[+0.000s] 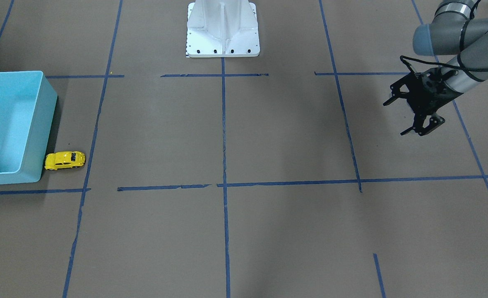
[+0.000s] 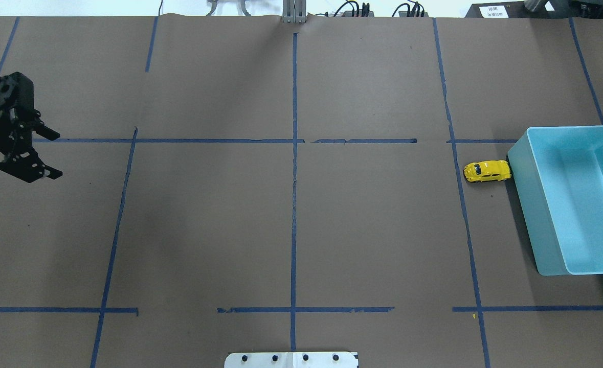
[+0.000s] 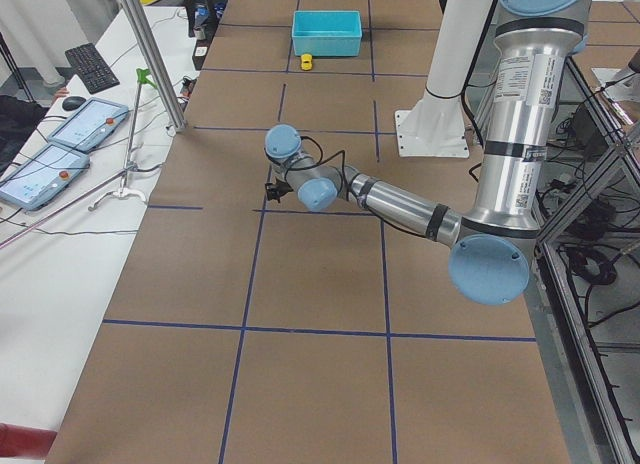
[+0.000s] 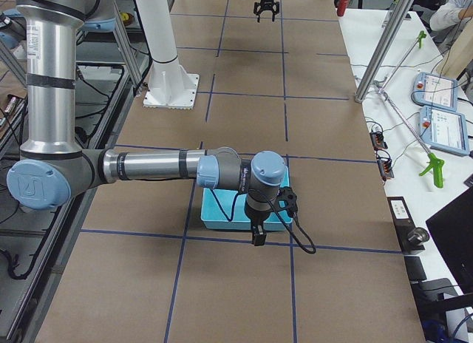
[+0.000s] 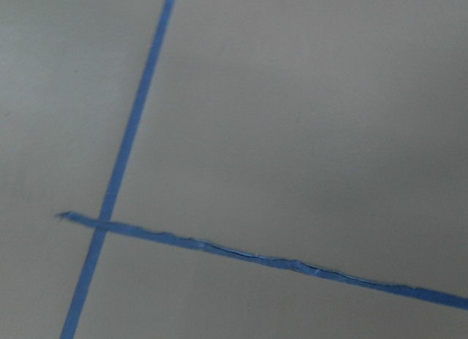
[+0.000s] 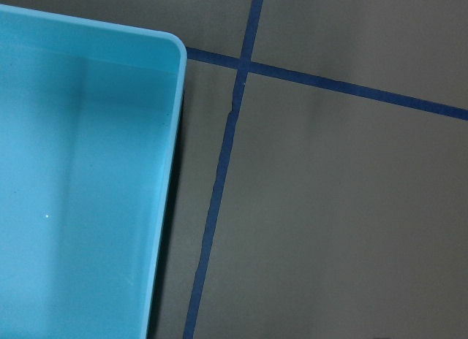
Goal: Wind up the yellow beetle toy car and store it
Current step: 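Open the left gripper and lift it away, releasing the car, then move the right gripper over the yellow car beside the blue bin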
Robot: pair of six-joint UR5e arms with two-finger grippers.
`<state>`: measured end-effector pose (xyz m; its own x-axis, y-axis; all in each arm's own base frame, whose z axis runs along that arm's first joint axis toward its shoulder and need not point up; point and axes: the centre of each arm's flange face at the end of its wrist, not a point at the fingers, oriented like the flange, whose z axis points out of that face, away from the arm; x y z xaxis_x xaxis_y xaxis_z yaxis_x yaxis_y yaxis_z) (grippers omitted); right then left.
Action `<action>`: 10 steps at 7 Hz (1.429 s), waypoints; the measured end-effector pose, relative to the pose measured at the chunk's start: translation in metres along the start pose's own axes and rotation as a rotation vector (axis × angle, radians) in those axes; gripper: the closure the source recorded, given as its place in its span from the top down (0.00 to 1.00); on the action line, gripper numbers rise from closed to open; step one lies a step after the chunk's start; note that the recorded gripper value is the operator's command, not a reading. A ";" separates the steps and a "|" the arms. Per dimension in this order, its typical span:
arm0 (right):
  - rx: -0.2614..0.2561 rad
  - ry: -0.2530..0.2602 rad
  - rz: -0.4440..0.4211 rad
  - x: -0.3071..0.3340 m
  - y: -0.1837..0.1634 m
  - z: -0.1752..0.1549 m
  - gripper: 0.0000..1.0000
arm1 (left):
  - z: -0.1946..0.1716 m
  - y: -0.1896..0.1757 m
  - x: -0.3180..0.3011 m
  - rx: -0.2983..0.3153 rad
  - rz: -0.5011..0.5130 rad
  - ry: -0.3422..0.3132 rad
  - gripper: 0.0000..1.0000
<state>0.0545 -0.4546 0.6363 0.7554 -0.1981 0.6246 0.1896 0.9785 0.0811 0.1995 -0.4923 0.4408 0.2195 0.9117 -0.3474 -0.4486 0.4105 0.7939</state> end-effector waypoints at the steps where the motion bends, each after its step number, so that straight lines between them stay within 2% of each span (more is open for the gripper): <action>1: 0.005 -0.007 -0.003 -0.003 -0.004 -0.002 1.00 | -0.020 0.007 -0.009 -0.050 -0.132 -0.014 0.99; 3: 0.041 -0.044 -0.068 -0.033 -0.039 -0.017 1.00 | -0.063 0.039 -0.039 -0.105 -0.384 -0.074 0.99; 4: 0.064 -0.051 -0.137 -0.065 -0.071 -0.030 1.00 | -0.092 0.063 -0.057 -0.110 -0.536 -0.143 0.99; 6: 0.080 -0.043 -0.291 -0.142 -0.108 -0.040 1.00 | -0.129 0.109 -0.075 -0.119 -0.753 -0.245 1.00; 8: 0.083 -0.018 -0.424 -0.216 -0.113 -0.046 1.00 | -0.140 0.180 -0.077 -0.141 -0.914 -0.275 1.00; 9: 0.077 -0.026 -0.445 -0.231 -0.103 -0.051 1.00 | -0.141 0.219 -0.076 -0.157 -0.964 -0.277 1.00; 10: 0.044 -0.053 -0.444 -0.242 -0.090 -0.050 1.00 | -0.140 0.252 -0.078 -0.173 -1.000 -0.272 1.00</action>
<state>-0.1138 -0.4974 0.4386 0.5735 -0.5975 0.5605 0.4606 0.8010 0.3824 -0.0521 -0.4577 0.5982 0.7361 0.1293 -0.6644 -0.0679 0.9907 0.1176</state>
